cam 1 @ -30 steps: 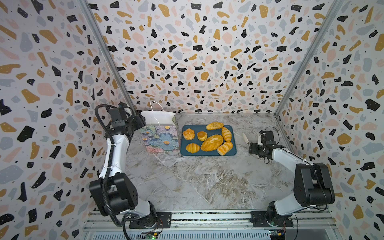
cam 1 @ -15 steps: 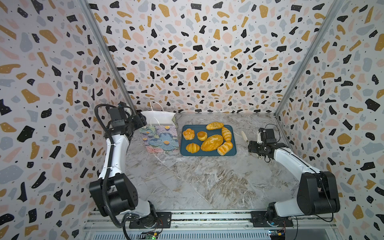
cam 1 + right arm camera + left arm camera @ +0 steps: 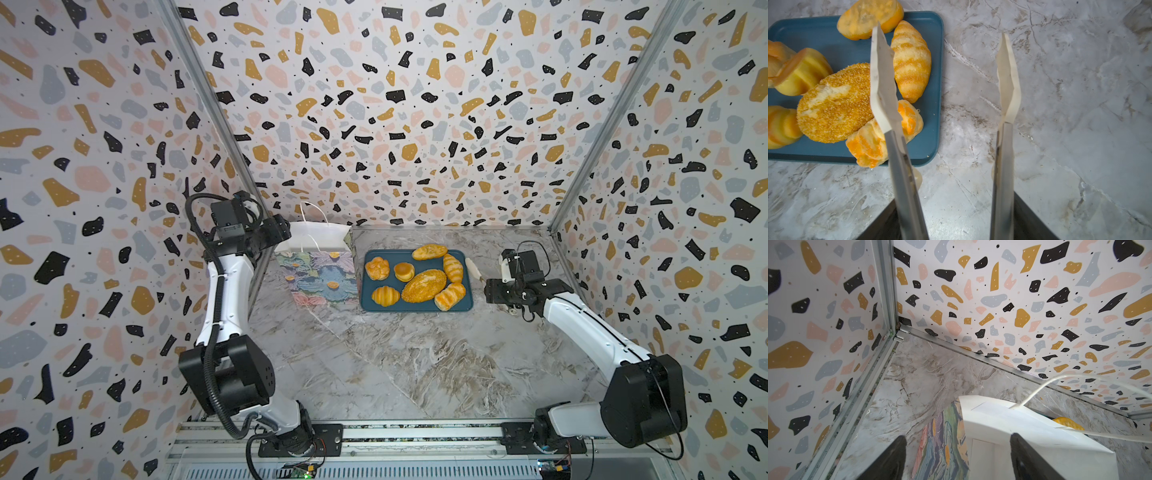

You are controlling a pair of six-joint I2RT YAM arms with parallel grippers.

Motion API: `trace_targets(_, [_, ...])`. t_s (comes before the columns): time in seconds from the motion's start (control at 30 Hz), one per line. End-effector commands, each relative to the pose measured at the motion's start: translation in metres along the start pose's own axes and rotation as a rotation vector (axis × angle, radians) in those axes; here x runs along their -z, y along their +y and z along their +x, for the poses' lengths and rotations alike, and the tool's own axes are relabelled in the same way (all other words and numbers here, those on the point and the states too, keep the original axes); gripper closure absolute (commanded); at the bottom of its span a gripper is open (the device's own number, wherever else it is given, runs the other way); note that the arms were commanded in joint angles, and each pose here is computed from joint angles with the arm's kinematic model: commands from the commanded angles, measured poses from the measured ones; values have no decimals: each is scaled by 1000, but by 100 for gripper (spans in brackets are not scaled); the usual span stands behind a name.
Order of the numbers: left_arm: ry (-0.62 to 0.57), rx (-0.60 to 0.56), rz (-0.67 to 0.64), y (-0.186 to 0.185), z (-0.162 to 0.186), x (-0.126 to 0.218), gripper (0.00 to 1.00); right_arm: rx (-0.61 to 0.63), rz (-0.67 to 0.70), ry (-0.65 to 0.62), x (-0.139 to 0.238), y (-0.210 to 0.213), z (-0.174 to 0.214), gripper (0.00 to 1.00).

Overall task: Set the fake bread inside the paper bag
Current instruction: 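Lift the tongs with the right gripper and move them toward the braided bread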

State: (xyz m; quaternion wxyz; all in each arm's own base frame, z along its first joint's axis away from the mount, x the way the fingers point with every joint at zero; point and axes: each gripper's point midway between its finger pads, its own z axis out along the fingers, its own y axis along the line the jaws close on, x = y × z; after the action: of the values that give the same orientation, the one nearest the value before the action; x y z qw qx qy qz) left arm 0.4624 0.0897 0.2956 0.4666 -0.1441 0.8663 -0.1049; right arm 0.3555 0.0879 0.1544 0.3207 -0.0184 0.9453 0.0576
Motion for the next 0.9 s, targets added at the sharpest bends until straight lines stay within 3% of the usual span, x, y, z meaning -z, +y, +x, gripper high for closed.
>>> trace_targets(0.0, [35,-13,23,-3,4,-3,21,10,-7,-64,23,3,-21,28])
trace_targets(0.2, [83,-49,-11,-7,16,-11,27,13,-3,-72,26,3,-23,28])
trace_targets(0.33, [83,-50,-22,-5,16,-13,43,13,4,-67,26,1,-20,28])
trace_targets(0.4, [73,-48,-22,-5,14,-12,56,14,6,-66,26,1,-19,28])
trace_targets(0.87, [26,-50,-20,-7,10,-5,86,1,-17,-48,35,5,-8,28])
